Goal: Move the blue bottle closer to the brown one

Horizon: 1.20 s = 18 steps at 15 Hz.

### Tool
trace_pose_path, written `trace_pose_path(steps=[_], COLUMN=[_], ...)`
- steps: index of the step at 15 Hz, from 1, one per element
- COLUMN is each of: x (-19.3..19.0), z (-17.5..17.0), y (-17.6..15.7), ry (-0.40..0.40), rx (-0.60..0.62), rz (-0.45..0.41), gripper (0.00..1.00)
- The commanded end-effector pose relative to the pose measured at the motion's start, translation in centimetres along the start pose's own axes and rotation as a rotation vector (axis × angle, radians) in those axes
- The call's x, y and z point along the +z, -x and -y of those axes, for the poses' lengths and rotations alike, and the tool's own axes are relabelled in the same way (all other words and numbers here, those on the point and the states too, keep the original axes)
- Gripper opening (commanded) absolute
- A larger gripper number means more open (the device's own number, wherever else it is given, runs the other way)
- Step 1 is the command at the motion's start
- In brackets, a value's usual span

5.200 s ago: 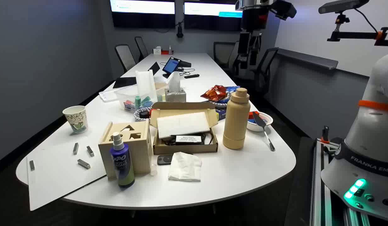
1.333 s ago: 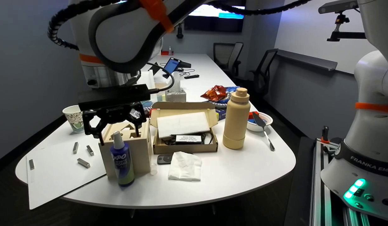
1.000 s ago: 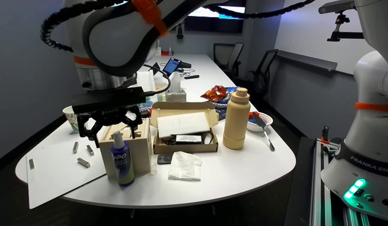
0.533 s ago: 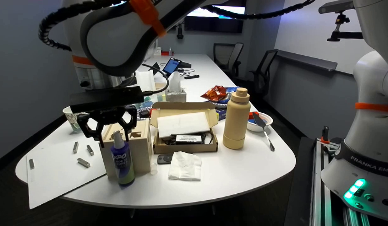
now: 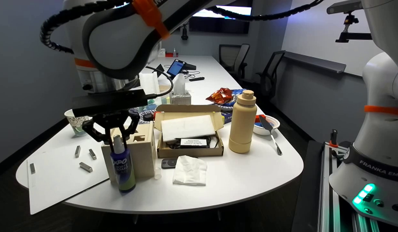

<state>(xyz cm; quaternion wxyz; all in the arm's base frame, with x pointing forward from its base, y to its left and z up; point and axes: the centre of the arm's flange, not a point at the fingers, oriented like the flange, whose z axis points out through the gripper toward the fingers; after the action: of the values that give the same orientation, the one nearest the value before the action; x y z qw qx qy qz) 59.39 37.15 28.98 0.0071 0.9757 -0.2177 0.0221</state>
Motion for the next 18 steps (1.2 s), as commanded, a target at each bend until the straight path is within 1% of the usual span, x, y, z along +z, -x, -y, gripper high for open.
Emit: trace_pose_path(steps=[1,3,4,7,10,13,16,18], x=[-0.9,-1.6,-2.0,-3.5,-5.8,-8.7,-11.8,-13.4], z=[0.4,0.2,0.1,-0.6,-1.5,-2.9,-5.6,-7.5], y=[-0.2,-0.1,0.0,0.3,0.9,1.4,2.0,2.7], ry=[0.016,0.030,0.055,0.074,0.064,0.036,0.019,0.026], rx=[0.005,-0.001,-0.003,-0.002,0.014,0.048,0.138,0.195], rz=[0.014,0.037,0.060,0.074,0.058,0.027,-0.019,-0.041], gripper=[0.08,0.08,0.08,0.08,0.08,0.08,0.08,0.08])
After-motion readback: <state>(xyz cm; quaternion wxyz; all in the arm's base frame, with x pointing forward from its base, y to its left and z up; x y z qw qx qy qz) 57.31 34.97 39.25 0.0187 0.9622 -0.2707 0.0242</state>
